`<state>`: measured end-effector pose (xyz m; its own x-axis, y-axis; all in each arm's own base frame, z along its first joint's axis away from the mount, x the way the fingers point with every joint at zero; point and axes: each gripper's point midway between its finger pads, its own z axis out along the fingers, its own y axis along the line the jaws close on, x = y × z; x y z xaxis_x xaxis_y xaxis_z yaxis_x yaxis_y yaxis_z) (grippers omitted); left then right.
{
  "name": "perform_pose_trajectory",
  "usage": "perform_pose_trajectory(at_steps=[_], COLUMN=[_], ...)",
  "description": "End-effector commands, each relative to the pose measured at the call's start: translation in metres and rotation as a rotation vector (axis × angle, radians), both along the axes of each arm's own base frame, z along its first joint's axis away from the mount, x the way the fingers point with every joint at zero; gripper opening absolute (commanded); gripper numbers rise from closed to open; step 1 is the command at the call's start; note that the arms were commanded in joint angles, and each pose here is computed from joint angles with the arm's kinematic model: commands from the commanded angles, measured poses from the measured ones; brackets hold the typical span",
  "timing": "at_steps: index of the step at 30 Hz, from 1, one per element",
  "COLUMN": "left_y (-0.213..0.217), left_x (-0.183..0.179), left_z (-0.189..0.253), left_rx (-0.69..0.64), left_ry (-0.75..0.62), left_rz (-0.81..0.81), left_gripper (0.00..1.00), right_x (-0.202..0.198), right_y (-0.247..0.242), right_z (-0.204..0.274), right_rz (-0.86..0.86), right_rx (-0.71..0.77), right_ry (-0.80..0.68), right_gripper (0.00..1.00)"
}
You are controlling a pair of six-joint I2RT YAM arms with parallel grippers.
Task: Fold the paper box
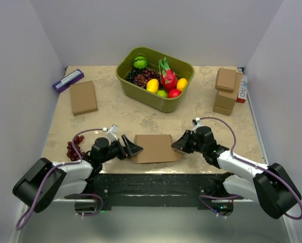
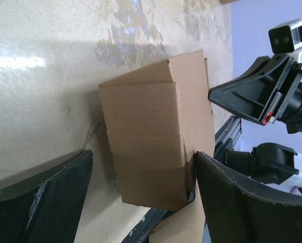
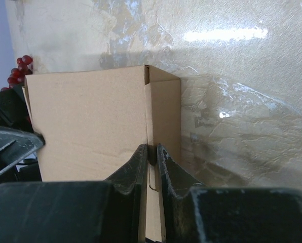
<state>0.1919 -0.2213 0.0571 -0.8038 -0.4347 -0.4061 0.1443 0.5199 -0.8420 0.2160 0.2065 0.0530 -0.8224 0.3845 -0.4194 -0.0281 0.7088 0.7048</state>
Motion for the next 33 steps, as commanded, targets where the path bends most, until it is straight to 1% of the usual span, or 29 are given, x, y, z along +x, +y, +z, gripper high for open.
perform_pose_trajectory(at_steps=[1, 4, 5, 7, 8, 9, 10, 11, 12, 13, 14, 15, 16, 17, 18, 19, 21, 22, 23, 25, 27, 28, 29, 30, 31, 32, 33], left_y=[-0.007, -0.019, -0.021, -0.023, -0.022, -0.023, -0.024, -0.024, -0.025, -0.026, -0.027, -0.029, -0.032, -0.032, -0.035, -0.037, -0.034, -0.034, -0.029, -0.025, -0.016, -0.014, -0.008, -0.007, -0.005, -0.001, 0.0], left_x=[-0.016, -0.009, -0.008, -0.003, -0.002, 0.0, 0.001, 0.001, 0.001, 0.0, -0.001, -0.001, -0.003, -0.002, 0.001, -0.003, 0.002, -0.002, 0.0, -0.001, -0.004, -0.008, -0.01, -0.011, -0.015, -0.016, -0.018], left_z=[-0.003, 0.01, 0.012, 0.018, 0.015, 0.017, 0.016, 0.015, 0.015, 0.016, 0.015, 0.016, 0.016, 0.016, 0.019, 0.02, 0.019, 0.02, 0.016, 0.015, 0.011, 0.011, 0.008, 0.01, 0.011, 0.009, 0.011], left_rx=[-0.046, -0.068, -0.07, -0.075, -0.063, -0.06, -0.056, -0.05, -0.05, -0.062, -0.061, -0.061, -0.065, -0.065, -0.072, -0.08, -0.082, -0.092, -0.087, -0.084, -0.07, -0.068, -0.062, -0.066, -0.071, -0.075, -0.083], left_ry=[-0.002, -0.034, -0.041, -0.054, -0.039, -0.042, -0.04, -0.032, -0.025, -0.016, -0.009, -0.002, 0.008, 0.02, 0.022, 0.036, 0.066, 0.08, 0.106, 0.131, 0.163, 0.165, 0.199, 0.201, 0.207, 0.236, 0.241], left_rz=[-0.05, -0.074, -0.076, -0.071, -0.065, -0.061, -0.063, -0.064, -0.065, -0.076, -0.083, -0.093, -0.114, -0.122, -0.133, -0.166, -0.173, -0.21, -0.209, -0.235, -0.258, -0.28, -0.27, -0.278, -0.297, -0.289, -0.295], left_gripper=[0.83, 0.76, 0.7, 0.61, 0.54, 0.52, 0.5, 0.47, 0.45, 0.44, 0.42, 0.41, 0.41, 0.4, 0.4, 0.4, 0.4, 0.4, 0.4, 0.4, 0.39, 0.39, 0.39, 0.39, 0.4, 0.4, 0.4], right_x=[-0.021, -0.018, -0.017, -0.014, -0.014, -0.013, -0.009, 0.0, 0.0, 0.004, 0.014, 0.015, 0.017, 0.022, 0.023, 0.018, 0.011, 0.004, 0.0, -0.017, -0.027, -0.045, -0.043, -0.048, -0.061, -0.057, -0.06], right_y=[-0.043, -0.043, -0.043, -0.041, -0.042, -0.043, -0.044, -0.041, -0.042, -0.042, -0.039, -0.038, -0.036, -0.03, -0.026, -0.017, 0.0, 0.009, 0.016, 0.031, 0.043, 0.057, 0.061, 0.066, 0.076, 0.081, 0.082], right_z=[-0.052, -0.049, -0.047, -0.044, -0.042, -0.04, -0.037, -0.025, -0.02, -0.012, 0.006, 0.02, 0.031, 0.053, 0.069, 0.08, 0.103, 0.107, 0.117, 0.114, 0.118, 0.118, 0.115, 0.113, 0.108, 0.105, 0.098], right_rz=[-0.055, -0.054, -0.052, -0.044, -0.04, -0.039, -0.036, -0.034, -0.029, -0.013, -0.008, 0.0, 0.031, 0.047, 0.066, 0.128, 0.2, 0.225, 0.238, 0.293, 0.317, 0.376, 0.354, 0.365, 0.405, 0.38, 0.397], right_rx=[-0.231, -0.238, -0.237, -0.238, -0.249, -0.257, -0.272, -0.267, -0.282, -0.298, -0.291, -0.289, -0.299, -0.283, -0.274, -0.292, -0.309, -0.38, -0.405, -0.506, -0.547, -0.553, -0.623, -0.658, -0.691, -0.765, -0.824], right_ry=[0.128, 0.11, 0.104, 0.087, 0.09, 0.085, 0.064, 0.029, 0.025, -0.007, -0.051, -0.09, -0.141, -0.205, -0.268, -0.334, -0.432, -0.491, -0.527, -0.575, -0.612, -0.646, -0.668, -0.689, -0.709, -0.721, -0.721], right_gripper=[0.0, 0.0, 0.0, 0.0, 0.0, 0.01, 0.07, 0.1, 0.14, 0.26, 0.33, 0.41, 0.57, 0.65, 0.7, 0.77, 0.8, 0.84, 0.87, 0.92, 0.92, 0.94, 0.95, 0.96, 0.99, 0.99, 0.99])
